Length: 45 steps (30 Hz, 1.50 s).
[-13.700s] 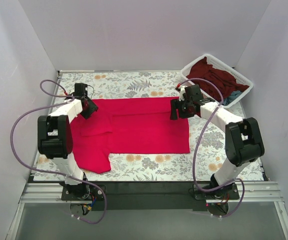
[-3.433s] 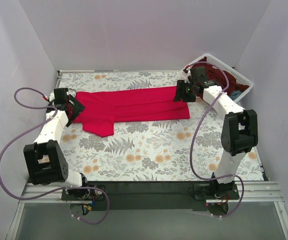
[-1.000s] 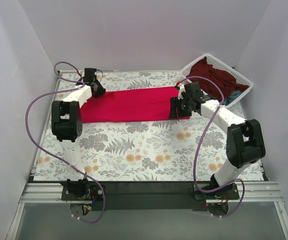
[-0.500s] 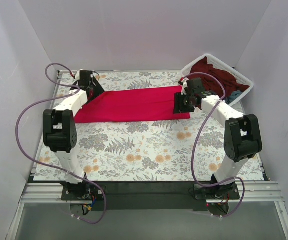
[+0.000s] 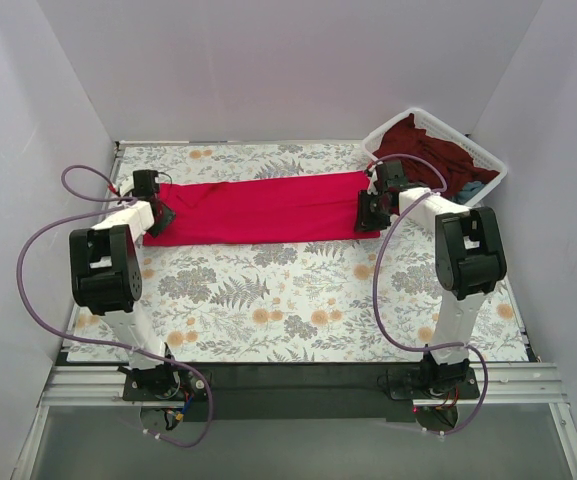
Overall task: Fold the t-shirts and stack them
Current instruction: Fold the tshirt
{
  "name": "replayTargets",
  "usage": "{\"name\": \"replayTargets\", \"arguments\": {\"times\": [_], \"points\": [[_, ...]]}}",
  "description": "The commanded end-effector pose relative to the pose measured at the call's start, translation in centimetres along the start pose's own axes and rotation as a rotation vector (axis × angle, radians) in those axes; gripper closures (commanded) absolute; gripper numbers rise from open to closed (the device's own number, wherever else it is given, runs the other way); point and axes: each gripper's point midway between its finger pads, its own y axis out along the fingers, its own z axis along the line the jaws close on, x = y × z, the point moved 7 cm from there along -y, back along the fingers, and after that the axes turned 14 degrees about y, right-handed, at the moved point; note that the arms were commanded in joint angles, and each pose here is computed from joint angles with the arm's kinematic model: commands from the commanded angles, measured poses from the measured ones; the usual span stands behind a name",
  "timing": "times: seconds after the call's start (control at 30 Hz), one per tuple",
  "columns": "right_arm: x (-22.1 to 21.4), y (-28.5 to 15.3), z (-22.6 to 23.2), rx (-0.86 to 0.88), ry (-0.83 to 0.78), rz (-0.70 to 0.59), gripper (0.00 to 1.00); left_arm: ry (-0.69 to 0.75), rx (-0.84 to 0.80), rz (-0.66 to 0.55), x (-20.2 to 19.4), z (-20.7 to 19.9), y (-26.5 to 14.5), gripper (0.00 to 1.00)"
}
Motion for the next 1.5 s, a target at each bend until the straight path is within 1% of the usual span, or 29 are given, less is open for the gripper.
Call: {"name": "replayTargets", "arguments": {"times": [0.0,0.07,0.1,0.17,0.3,0.33,0.47,0.57,0.67,0.7,0.73,0.77,0.8,0.83,0.9,0.93,1.03,1.07,1.13,1.23,1.27,1.3,1.47], "points": [[0.3,0.6,-1.1,-0.014,0.038,-0.028,0.6,-0.026,0.081,0.039,-1.6,1.7,0.3,0.66],[-0.3,0.7,-1.8,-0.033,0.054,-0.014,0.6,-0.054,0.113,0.073,-2.4,2.9,0.5,0.68],[-1.2,0.7,-2.3,-0.047,0.066,0.005,0.6,-0.055,0.136,0.109,-3.6,3.7,0.5,0.68],[-1.9,0.6,-2.9,-0.057,0.091,0.019,0.6,-0.083,0.176,0.132,-4.4,5.2,0.3,0.71],[-4.7,-0.5,-4.1,-0.113,0.136,0.1,0.6,-0.102,0.236,0.176,-6.3,7.8,-0.5,0.73],[-6.2,-0.6,-4.6,-0.127,0.149,0.14,0.6,-0.103,0.252,0.181,-6.7,8.4,-0.9,0.73],[-9.3,-2.2,-5.5,-0.145,0.164,0.202,0.6,-0.108,0.275,0.205,-7.8,9.7,-2.2,0.73],[-10.5,-3.7,-5.7,-0.153,0.146,0.208,0.6,-0.104,0.272,0.196,-7.9,10.0,-3.2,0.69],[-10.1,-5.1,-5.2,-0.138,0.109,0.185,0.59,-0.104,0.249,0.163,-6.6,9.7,-4.2,0.61],[-9.2,-5.6,-4.6,-0.12,0.089,0.154,0.58,-0.114,0.212,0.123,-5.0,9.1,-4.8,0.57],[-8.7,-6.0,-4.3,-0.107,0.066,0.143,0.58,-0.113,0.19,0.102,-4.2,8.7,-5.2,0.47],[-8.2,-6.4,-3.9,-0.097,0.05,0.128,0.57,-0.114,0.166,0.075,-3.2,8.1,-5.6,0.43],[-6.8,-7.1,-2.9,-0.072,0.03,0.083,0.56,-0.112,0.112,0.033,-1.6,6.8,-6.4,0.39],[-6.3,-7.4,-2.2,-0.045,0.002,0.071,0.54,-0.109,0.073,0.014,-0.7,5.8,-7.0,0.33],[-5.1,-7.9,-1.2,-0.011,-0.02,0.037,0.47,-0.113,-0.007,0.004,0.3,3.8,-7.9,0.29],[-4.2,-8.3,-0.2,0.022,-0.041,0.016,0.46,-0.105,-0.078,0.001,0.9,1.9,-8.6,0.28],[-3.4,-8.5,1.2,0.066,-0.076,-0.011,0.45,-0.105,-0.179,0.019,0.9,-1.4,-9.3,0.28],[-3.3,-8.6,1.5,0.077,-0.082,-0.015,0.45,-0.1,-0.2,0.008,1.1,-2.1,-9.4,0.31],[-3.6,-8.2,2.1,0.101,-0.099,-0.007,0.45,-0.071,-0.223,0.029,0.4,-3.6,-8.7,0.35],[-3.9,-8.0,2.6,0.123,-0.118,0.001,0.45,-0.062,-0.235,0.04,0.5,-4.4,-7.5,0.49],[-4.2,-7.9,2.5,0.125,-0.117,0.008,0.45,-0.062,-0.243,0.027,0.6,-4.7,-7.1,0.53],[-4.3,-8.0,2.6,0.13,-0.117,0.006,0.45,-0.055,-0.238,0.03,0.4,-4.7,-6.5,0.6],[-4.6,-7.9,2.9,0.154,-0.118,0.007,0.45,-0.028,-0.224,0.04,-0.1,-4.8,-4.8,0.6]]}}
